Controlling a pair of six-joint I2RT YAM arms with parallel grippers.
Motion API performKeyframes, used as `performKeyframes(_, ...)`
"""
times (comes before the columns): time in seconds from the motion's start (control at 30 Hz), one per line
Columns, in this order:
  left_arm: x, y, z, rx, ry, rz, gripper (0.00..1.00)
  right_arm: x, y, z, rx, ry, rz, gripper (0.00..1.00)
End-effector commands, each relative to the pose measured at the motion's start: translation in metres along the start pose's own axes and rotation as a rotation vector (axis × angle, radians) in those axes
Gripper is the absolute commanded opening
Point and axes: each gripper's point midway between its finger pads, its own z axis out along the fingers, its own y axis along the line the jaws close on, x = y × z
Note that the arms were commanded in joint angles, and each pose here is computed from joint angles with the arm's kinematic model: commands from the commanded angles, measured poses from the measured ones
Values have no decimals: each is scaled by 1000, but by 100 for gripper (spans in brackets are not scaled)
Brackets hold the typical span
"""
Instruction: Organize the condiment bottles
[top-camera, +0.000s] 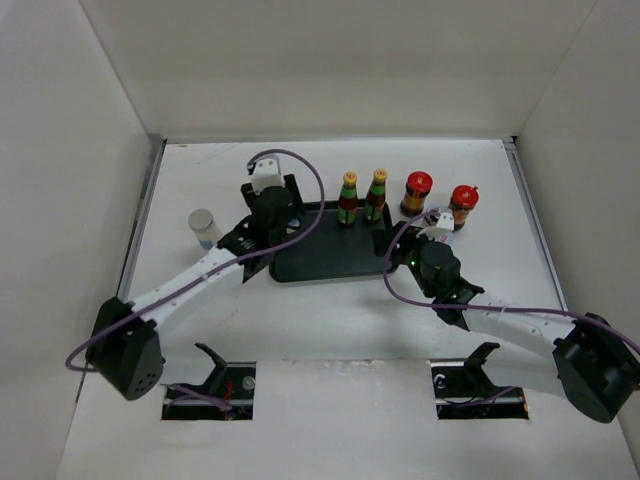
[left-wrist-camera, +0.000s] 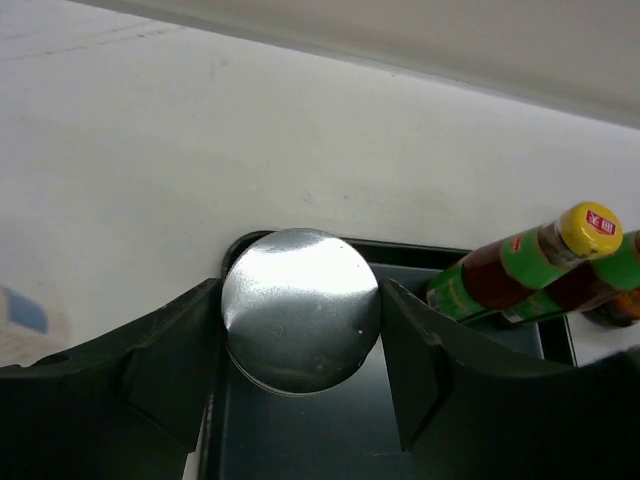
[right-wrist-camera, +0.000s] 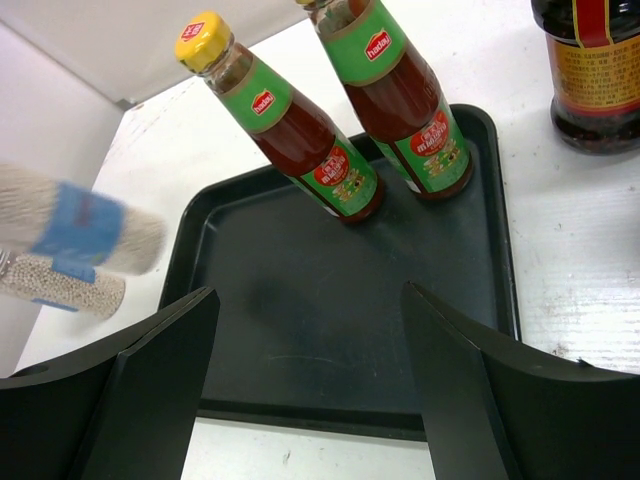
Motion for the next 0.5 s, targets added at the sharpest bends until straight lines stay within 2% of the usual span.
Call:
performKeyframes(0.0,-38,-60,12,154,-110,-115,38,-22,19,1,-55,-66,29,80)
performKeyframes(0.23,-21,-105,47,217,-95,-70,38,-24,20,0,-57,-69,24,80)
performKeyframes(0.47,8,-111,72,190,-58,-48,38,-27,20,-3,-61,-80,29,80)
